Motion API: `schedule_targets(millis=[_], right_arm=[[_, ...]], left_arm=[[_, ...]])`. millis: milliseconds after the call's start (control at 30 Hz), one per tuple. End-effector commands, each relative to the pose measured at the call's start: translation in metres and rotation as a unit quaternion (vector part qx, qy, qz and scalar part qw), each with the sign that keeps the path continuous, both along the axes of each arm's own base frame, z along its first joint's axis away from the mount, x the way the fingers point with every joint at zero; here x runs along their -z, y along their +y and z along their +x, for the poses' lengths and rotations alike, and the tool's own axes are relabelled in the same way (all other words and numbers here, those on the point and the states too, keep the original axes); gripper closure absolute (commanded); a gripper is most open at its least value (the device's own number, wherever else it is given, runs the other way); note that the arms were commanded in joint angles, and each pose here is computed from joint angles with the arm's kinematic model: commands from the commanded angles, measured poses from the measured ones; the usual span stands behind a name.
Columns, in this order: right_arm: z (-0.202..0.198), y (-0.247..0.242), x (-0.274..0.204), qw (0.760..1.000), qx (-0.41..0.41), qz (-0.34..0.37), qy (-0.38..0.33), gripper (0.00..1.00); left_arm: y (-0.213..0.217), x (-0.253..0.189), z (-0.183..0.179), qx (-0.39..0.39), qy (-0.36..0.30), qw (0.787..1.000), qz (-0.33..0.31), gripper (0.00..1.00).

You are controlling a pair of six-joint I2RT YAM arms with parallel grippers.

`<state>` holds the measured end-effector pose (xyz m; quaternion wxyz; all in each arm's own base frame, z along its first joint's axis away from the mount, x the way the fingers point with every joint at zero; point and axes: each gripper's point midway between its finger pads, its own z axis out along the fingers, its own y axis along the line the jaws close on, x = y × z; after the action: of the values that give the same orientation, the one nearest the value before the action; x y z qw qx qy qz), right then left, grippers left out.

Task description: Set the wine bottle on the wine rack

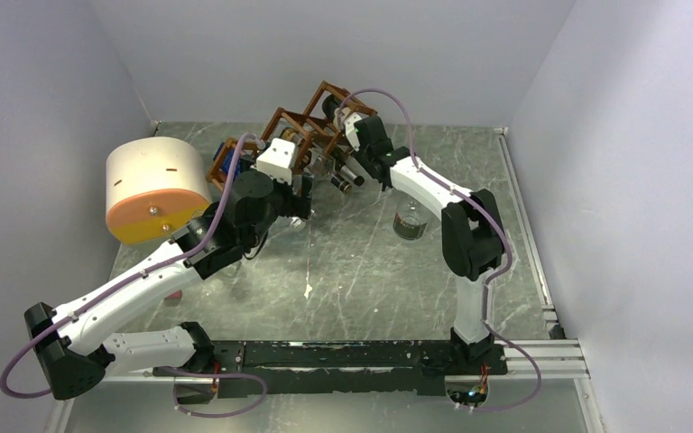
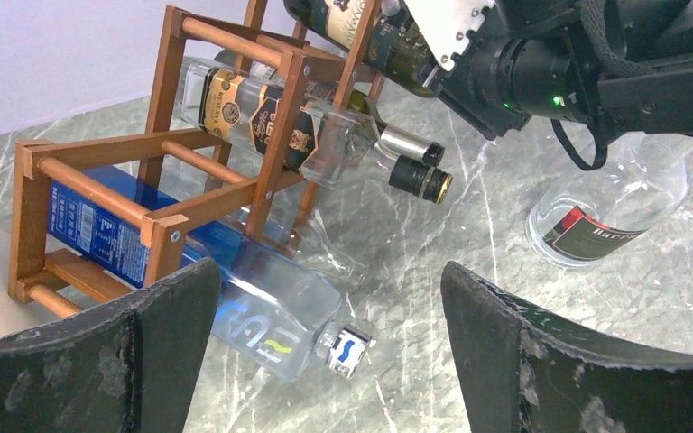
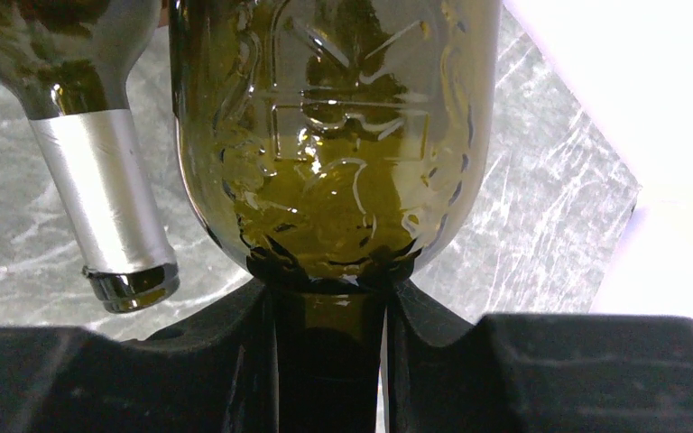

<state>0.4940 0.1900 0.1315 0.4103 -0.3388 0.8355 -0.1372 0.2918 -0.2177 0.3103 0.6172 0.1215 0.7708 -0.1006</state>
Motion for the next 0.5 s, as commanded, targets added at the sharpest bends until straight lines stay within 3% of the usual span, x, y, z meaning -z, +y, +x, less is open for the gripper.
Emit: schedule_targets(millis=[0, 467], right_arm=[[0.032, 0.037, -0.047, 0.994, -0.032, 0.063, -0.077, 0.87], [0.018, 0.052, -0.063, 0.976, -0.188, 0.002, -0.11, 0.91]], left_arm=[[0.01, -0.007, 0.001, -0.016, -0.006, 1.0, 0.003, 0.04], [0.017, -0.012, 0.0, -0.029, -0.01, 1.0, 0.003, 0.04]])
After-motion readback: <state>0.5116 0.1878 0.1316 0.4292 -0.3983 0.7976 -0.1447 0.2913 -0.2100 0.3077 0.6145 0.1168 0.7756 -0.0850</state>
